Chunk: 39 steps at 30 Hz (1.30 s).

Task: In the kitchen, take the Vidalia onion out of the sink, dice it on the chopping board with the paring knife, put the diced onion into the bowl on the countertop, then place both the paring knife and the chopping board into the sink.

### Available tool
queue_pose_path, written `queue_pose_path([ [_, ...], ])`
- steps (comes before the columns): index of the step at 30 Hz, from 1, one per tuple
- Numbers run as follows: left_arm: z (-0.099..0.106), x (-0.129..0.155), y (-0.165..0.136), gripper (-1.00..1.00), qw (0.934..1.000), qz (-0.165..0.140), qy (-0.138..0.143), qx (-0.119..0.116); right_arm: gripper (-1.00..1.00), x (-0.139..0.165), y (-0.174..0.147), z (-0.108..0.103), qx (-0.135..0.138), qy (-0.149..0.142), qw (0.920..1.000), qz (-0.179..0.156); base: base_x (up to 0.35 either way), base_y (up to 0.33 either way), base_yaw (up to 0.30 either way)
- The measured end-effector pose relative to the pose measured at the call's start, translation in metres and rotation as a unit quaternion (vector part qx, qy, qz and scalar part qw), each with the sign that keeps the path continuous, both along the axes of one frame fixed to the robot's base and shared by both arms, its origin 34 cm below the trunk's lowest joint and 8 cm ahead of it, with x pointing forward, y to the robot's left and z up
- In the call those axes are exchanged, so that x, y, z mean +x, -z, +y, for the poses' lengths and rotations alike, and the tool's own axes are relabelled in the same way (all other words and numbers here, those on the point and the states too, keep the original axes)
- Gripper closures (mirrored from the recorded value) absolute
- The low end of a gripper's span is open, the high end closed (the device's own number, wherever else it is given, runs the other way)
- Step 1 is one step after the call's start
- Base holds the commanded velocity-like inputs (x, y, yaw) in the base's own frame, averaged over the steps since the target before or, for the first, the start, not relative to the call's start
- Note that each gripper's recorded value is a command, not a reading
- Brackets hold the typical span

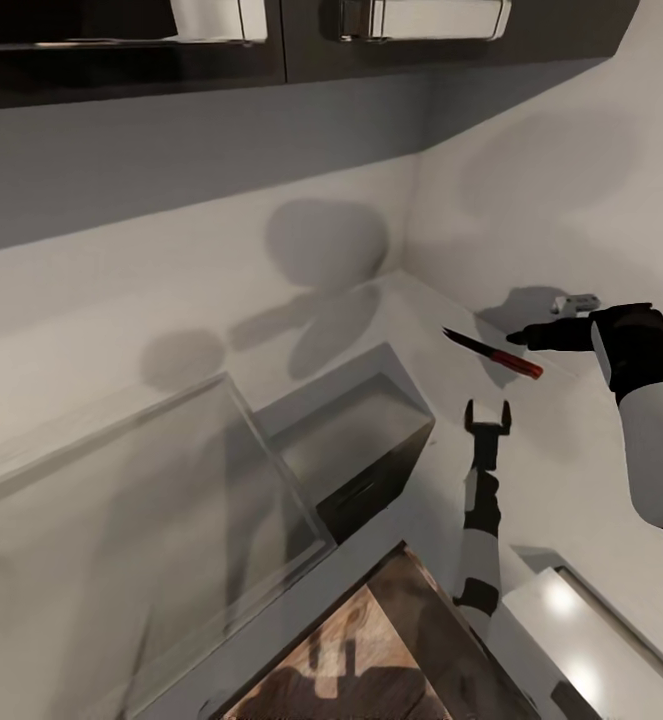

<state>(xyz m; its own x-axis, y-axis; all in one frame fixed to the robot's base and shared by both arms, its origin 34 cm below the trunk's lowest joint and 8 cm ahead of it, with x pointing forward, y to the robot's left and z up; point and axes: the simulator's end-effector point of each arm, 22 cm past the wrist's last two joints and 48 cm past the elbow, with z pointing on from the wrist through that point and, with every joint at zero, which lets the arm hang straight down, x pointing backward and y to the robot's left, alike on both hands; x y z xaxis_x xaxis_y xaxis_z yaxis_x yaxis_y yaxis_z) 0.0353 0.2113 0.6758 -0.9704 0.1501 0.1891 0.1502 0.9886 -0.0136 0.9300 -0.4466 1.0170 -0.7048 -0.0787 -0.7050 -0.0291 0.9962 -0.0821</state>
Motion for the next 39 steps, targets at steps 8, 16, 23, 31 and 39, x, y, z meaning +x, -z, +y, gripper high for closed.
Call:
queue_pose_path([
  [8, 0.0, -0.004, -0.001, -1.0, 1.0, 0.006, 0.0, 0.0, -1.0, 0.0, 0.011, 0.0, 0.0, -0.001, 1.0, 0.006, 0.0, 0.0, 0.0],
  [16, 0.0, -0.011, -0.002, -1.0, 0.9999, 0.015, 0.0, 0.0, -1.0, 0.0, 0.022, 0.0, 0.0, -0.001, 0.9999, 0.012, 0.0, 0.0, 0.0],
  [23, 0.001, -0.015, -0.003, -1.0, 0.9998, 0.021, 0.001, 0.0, -1.0, 0.0, 0.031, 0.0, 0.0, -0.001, 0.9998, 0.018, 0.0, 0.0, 0.0],
  [31, 0.001, -0.02, -0.004, -1.0, 0.9996, 0.028, 0.0, 0.001, -1.0, -0.003, 0.039, -0.011, -0.004, 0.005, 0.9997, 0.024, 0.0, 0.0, 0.0],
  [39, 0.001, -0.027, -0.006, -1.0, 0.9993, 0.038, 0.001, 0.001, -1.0, -0.003, 0.045, -0.02, -0.011, 0.007, 0.9997, 0.022, 0.0, 0.0, 0.0],
])
